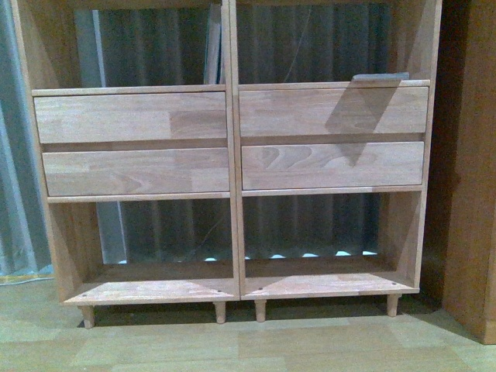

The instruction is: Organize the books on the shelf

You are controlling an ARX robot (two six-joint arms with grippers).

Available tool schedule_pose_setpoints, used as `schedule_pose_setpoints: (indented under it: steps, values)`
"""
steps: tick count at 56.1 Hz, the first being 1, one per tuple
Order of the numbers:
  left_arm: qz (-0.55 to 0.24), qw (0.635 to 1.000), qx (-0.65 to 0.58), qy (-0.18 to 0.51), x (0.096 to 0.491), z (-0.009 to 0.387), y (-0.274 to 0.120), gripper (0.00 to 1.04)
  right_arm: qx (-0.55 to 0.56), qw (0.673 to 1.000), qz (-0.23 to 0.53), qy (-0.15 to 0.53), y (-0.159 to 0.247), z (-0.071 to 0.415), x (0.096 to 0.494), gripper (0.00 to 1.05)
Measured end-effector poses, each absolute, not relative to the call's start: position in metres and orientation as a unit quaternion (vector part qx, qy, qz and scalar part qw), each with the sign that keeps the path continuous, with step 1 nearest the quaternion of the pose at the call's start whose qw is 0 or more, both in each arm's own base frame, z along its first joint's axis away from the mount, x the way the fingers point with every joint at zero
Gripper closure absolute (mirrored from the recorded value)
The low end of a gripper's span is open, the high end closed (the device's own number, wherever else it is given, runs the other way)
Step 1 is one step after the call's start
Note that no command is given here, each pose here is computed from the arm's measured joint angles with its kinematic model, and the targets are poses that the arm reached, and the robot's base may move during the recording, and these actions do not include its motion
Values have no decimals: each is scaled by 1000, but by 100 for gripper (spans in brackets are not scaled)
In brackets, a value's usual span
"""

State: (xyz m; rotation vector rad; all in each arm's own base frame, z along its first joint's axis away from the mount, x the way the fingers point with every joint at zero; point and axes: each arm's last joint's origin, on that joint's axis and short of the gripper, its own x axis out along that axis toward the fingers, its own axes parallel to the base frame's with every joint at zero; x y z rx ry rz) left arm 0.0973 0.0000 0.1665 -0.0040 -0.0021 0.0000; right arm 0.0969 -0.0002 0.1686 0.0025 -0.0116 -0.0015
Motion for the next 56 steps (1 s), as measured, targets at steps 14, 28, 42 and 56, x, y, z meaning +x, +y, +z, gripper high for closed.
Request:
schedule_pose_setpoints:
  steps: [14,28,42,56]
  values:
    - [0,1000,-2,-1,97,167,0,7,1,1000,-1,-6,0,169,97,7]
    - [0,1000,-2,-1,97,167,0,7,1,1000,-1,-6,0,169,97,7]
    - [0,1000,-2,-1,97,167,0,7,1,1000,-1,-6,0,169,97,7]
    - [0,1000,-2,-1,97,167,0,7,1,1000,-1,-6,0,169,97,7]
